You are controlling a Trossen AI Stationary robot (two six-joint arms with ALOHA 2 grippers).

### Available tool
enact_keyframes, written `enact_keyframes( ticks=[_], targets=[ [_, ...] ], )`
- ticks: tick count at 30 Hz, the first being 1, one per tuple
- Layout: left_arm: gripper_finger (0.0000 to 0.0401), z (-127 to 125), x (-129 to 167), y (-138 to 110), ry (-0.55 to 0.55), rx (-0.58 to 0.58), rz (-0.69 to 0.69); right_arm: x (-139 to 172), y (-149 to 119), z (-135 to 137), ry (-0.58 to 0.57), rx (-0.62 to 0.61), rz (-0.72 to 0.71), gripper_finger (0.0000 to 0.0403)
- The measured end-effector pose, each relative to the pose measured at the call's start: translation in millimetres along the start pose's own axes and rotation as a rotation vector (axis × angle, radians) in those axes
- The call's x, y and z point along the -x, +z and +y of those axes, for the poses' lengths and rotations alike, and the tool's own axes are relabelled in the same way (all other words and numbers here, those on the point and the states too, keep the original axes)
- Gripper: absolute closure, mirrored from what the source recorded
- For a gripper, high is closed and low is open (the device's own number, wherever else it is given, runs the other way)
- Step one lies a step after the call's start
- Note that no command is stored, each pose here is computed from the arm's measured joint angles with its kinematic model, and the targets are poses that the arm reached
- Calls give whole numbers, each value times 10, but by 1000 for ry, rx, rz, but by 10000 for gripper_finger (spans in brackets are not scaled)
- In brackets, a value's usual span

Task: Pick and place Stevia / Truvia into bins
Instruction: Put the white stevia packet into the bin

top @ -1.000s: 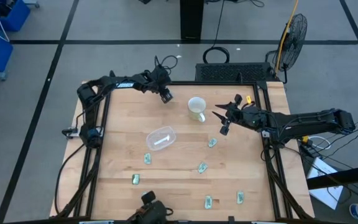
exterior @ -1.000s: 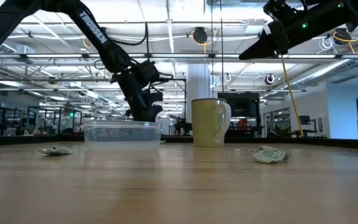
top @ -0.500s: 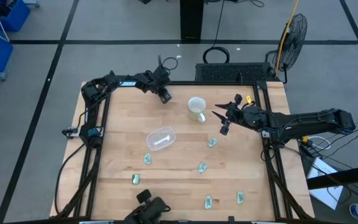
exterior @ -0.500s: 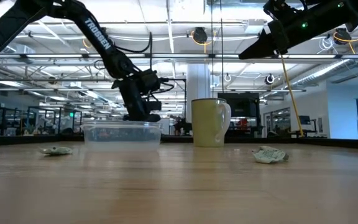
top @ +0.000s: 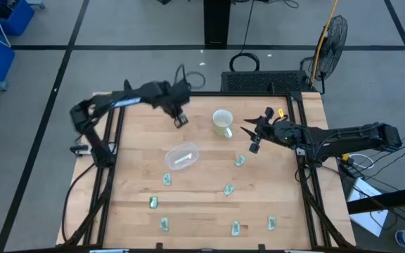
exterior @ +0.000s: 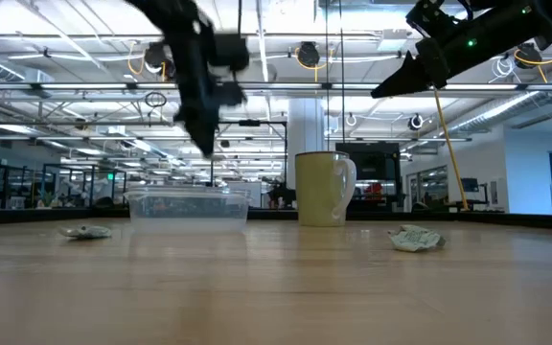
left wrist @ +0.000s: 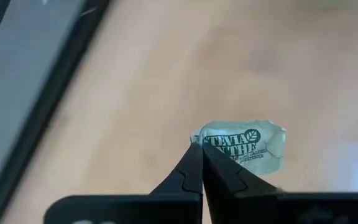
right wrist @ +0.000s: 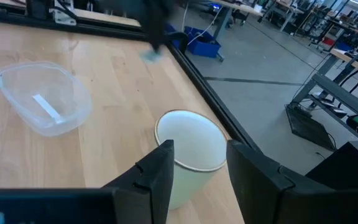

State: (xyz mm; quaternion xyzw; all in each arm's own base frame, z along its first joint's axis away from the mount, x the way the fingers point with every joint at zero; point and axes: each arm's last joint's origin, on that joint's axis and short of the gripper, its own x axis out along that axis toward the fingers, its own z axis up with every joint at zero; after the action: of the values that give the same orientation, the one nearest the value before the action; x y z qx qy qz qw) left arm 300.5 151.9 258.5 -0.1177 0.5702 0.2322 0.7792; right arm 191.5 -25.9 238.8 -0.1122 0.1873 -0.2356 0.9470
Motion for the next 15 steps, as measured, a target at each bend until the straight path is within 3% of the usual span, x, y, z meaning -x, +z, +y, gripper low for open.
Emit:
enact_keyframes(
  ticks=[3,6,11,15],
  targets=[
    [398,-449,249,-233,-44,-55,0,0,-12,2,3,6,12,261],
    [399,-876,310,-477,-74,-84,-17,0,-15,3,3,-15,14,261],
    [397,-1363,111,-832,4,-102,-88,0,-16,3,4,-44,15,261],
    [399,-1556,-116,-990,-50,-91,-168,0,-16,3,5,-45,15,261]
  ],
)
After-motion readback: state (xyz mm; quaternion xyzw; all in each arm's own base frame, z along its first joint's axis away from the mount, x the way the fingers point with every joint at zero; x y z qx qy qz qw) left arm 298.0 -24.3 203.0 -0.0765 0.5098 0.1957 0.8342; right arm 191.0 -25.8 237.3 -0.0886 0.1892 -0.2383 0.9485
